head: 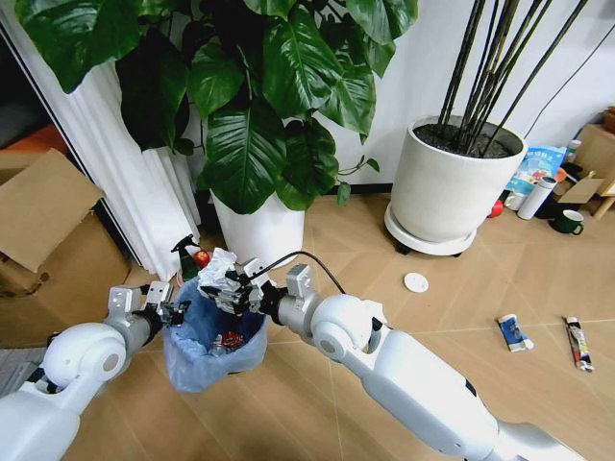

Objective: Pick up the trash bin and place the garbage on the floor into it.

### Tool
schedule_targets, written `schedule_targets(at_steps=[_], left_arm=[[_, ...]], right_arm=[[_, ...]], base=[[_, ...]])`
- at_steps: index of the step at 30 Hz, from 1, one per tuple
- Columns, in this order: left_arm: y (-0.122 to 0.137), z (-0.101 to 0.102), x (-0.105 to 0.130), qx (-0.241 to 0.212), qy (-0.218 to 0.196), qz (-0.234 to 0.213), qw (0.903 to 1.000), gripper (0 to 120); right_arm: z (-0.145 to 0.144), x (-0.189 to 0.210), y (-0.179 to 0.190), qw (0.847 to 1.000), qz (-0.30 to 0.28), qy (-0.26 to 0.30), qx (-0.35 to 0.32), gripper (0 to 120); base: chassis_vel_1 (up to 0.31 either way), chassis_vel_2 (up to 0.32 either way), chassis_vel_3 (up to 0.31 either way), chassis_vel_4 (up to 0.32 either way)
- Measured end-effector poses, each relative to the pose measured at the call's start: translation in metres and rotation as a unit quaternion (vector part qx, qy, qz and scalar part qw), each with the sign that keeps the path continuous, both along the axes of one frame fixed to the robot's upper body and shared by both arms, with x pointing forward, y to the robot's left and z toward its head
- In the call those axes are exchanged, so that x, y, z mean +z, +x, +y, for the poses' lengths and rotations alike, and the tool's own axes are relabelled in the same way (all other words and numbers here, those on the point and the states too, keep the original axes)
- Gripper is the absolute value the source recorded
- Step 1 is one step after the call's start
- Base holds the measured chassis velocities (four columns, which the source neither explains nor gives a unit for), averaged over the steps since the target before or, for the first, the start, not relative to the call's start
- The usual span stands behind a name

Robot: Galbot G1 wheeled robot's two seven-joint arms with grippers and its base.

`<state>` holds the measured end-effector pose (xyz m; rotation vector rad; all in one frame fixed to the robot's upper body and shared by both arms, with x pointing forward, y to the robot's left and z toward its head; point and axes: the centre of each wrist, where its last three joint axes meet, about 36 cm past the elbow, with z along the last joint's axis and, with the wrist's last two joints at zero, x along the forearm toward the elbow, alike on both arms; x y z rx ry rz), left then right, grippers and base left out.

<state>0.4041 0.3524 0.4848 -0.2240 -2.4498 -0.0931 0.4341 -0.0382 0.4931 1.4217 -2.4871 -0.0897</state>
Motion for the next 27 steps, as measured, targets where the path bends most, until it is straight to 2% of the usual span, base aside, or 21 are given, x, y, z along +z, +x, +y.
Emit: schedule_targets(at_steps=[3, 6, 8, 27], left_arm=[[0.000, 0.000, 0.000, 0.001, 0.000, 0.000, 1.0000, 0], [-0.001, 0.000, 0.001, 0.000, 0.001, -0.001, 1.0000, 0], [-0.001, 0.000, 0.001, 0.000, 0.001, -0.001, 1.0000, 0], [-0.001, 0.002, 0.003, 0.001, 0.002, -0.004, 1.0000, 0]], right_arm=[[0.001, 0.000, 0.000, 1.000, 0.000, 0.000, 0.001, 75], [0.001, -0.001, -0.001, 1.000, 0.000, 0.000, 0.001, 93], [0.001, -0.002, -0.002, 1.000, 0.001, -0.001, 0.002, 97], [0.000, -0.015, -0.007, 1.000, 0.022, -0.009, 0.005, 100]], base=[[0.000, 0.000, 0.000, 0.000], [0.000, 0.000, 0.000, 0.000], [0.000, 0.000, 0.000, 0.000], [0.000, 0.000, 0.000, 0.000]])
